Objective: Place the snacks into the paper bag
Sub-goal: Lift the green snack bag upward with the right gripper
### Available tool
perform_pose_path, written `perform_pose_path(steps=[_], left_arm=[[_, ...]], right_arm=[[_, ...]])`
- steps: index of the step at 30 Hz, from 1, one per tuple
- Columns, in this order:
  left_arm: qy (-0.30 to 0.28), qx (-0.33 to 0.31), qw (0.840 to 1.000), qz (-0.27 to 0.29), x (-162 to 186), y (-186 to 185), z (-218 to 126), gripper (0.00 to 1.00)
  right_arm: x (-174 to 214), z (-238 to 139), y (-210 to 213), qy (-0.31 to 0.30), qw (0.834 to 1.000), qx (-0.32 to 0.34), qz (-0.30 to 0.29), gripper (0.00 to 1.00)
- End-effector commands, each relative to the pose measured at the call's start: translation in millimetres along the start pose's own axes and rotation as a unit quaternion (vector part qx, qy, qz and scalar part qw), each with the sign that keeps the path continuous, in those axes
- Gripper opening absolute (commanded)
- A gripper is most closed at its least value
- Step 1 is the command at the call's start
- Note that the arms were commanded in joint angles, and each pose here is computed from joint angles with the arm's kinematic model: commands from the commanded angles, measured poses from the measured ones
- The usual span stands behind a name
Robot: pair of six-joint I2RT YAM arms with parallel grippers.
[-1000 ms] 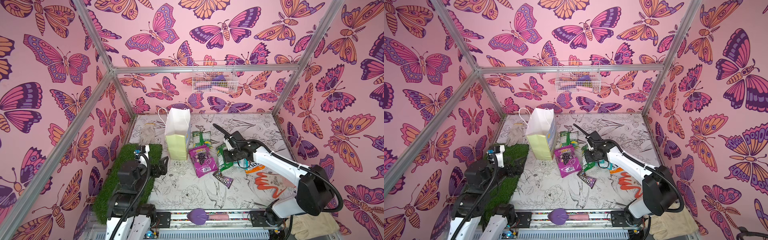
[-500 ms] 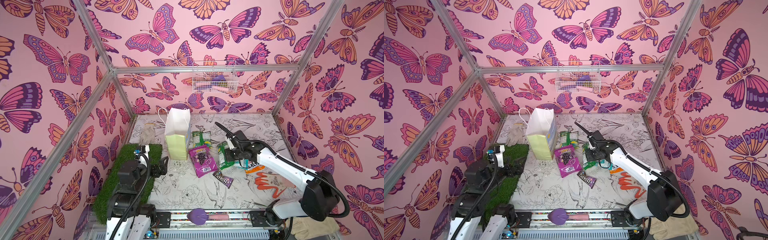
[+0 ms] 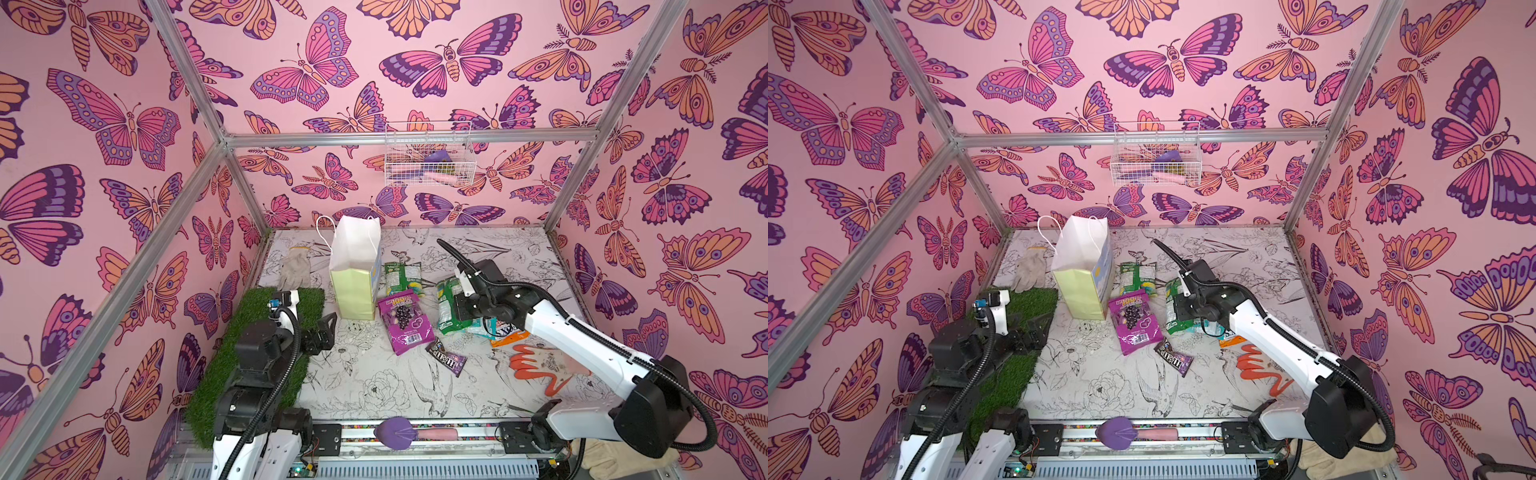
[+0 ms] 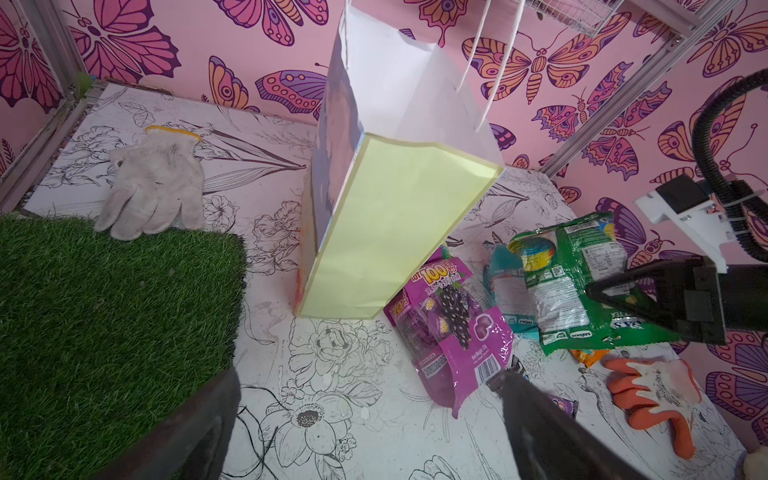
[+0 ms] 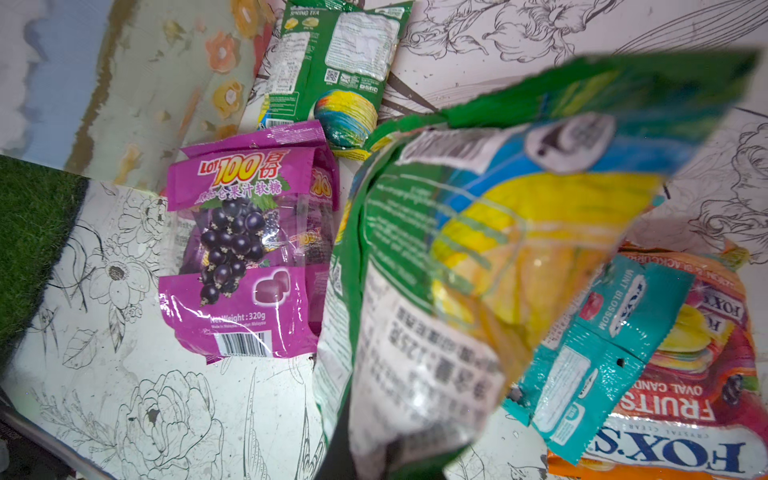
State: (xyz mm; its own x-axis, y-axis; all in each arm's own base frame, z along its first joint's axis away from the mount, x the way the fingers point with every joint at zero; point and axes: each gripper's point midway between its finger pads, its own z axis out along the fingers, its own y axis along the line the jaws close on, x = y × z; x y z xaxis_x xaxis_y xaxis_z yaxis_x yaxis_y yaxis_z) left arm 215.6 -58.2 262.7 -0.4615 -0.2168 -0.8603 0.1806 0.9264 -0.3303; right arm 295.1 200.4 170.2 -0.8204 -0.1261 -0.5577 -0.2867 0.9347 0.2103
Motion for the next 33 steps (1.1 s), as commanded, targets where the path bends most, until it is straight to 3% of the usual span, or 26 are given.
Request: perform_pose_path(steps=[1, 17, 33], left_arm=[[0.008, 0.007, 1.000, -0.001, 7, -1, 0, 1.00], [0.007, 0.009, 1.000, -0.001, 7, -3, -1, 1.00], [0.002, 0.011, 1.000, 0.000, 6, -3, -2, 1.00]], right_arm=[[-13, -16, 6, -0.035, 0.999, -0.008, -0.001, 0.00], [-54, -66, 36, -0.100, 0.993, -0.049, -0.024, 0.00], [-91, -107, 85, -0.158, 0.981, -0.081, -0.083, 0.00]])
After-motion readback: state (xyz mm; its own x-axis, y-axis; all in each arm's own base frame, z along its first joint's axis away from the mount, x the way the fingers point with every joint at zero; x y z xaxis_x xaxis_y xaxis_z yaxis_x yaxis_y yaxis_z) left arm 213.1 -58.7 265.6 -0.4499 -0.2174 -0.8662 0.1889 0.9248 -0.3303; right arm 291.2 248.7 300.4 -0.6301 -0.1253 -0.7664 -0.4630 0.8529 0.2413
